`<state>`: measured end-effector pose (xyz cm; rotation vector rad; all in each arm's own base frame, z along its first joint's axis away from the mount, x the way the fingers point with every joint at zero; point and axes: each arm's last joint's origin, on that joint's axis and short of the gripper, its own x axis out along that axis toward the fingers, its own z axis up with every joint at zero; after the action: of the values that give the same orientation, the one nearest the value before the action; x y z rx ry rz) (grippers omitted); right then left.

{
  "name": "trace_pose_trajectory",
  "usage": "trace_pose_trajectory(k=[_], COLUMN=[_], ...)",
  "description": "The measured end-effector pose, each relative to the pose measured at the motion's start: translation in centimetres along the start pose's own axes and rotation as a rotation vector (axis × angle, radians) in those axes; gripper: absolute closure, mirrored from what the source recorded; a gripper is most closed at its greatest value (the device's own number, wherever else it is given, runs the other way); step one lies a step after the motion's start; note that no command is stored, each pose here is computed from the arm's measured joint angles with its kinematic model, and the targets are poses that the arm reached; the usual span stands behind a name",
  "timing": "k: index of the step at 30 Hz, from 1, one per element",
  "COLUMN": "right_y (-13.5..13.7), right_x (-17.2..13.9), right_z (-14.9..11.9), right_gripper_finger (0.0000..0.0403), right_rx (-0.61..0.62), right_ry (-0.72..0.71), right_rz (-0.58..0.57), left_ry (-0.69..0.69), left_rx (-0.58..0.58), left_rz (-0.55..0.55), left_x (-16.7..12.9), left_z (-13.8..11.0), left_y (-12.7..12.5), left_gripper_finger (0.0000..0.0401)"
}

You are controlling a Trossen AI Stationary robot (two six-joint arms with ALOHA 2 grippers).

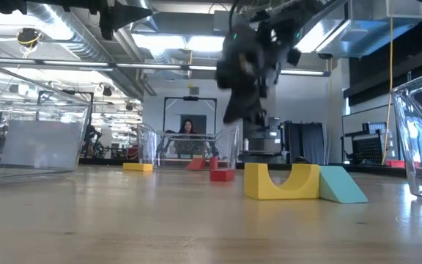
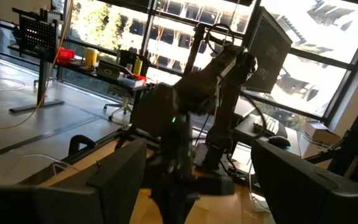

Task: Sort & place blocks by color
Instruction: Put the red block on the top transparent bin

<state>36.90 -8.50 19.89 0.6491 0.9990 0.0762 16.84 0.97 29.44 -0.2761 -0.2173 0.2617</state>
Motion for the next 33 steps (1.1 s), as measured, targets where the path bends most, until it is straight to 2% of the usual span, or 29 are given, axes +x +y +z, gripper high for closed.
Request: trace_pose_trajectory(k=[4, 7, 10, 13, 18, 21, 24, 28, 33], right_y=[1.8, 2.7, 3.5, 3.9, 4.0, 4.0, 4.2, 4.1, 4.5], right_x=[-1.6, -1.6, -1.2, -0.5, 0.8, 1.6, 2.9, 5.6, 7.4], right_z=[0.0, -0.3, -0.8, -1.2, -1.7, -1.7, -1.2, -1.2, -0.9], right_gripper_finger=[0.0391, 0.0374, 0.0344, 0.0293, 0.0184, 0.0123, 0.0082, 0.0069, 0.0078], right_rx=[-0.134, -0.265, -0.385, -0.500, -0.659, -0.801, -0.964, -1.120, -1.252], right_ry=[-0.033, -0.023, -0.004, 0.018, 0.068, 0.129, 0.205, 0.310, 0.363], right_rz=[0.045, 0.090, 0.071, 0.010, -0.129, -0.252, -0.329, -0.354, -0.405], left_ry=[0.000, 0.001, 0.001, 0.000, -0.001, -0.007, -0.012, -0.019, -0.022], left_rx=[0.000, 0.000, -0.002, -0.003, -0.006, -0.008, -0.009, -0.010, -0.010], left_rz=[0.000, 0.000, 0.000, 0.000, 0.000, 0.002, 0.009, 0.033, 0.049], left_x=[0.0, 0.0, 0.0, 0.0, 0.0, 0.0, 0.0, 0.0, 0.0], left_z=[0.0, 0.0, 0.0, 0.0, 0.0, 0.1, 0.1, 0.1, 0.1], left_y=[0.0, 0.0, 0.0, 0.0, 0.0, 0.0, 0.0, 0.1, 0.1], left_gripper_finger=[0.0119, 0.0119, 0.0119, 0.0119, 0.0119, 0.0119, 0.0119, 0.0119, 0.0119])
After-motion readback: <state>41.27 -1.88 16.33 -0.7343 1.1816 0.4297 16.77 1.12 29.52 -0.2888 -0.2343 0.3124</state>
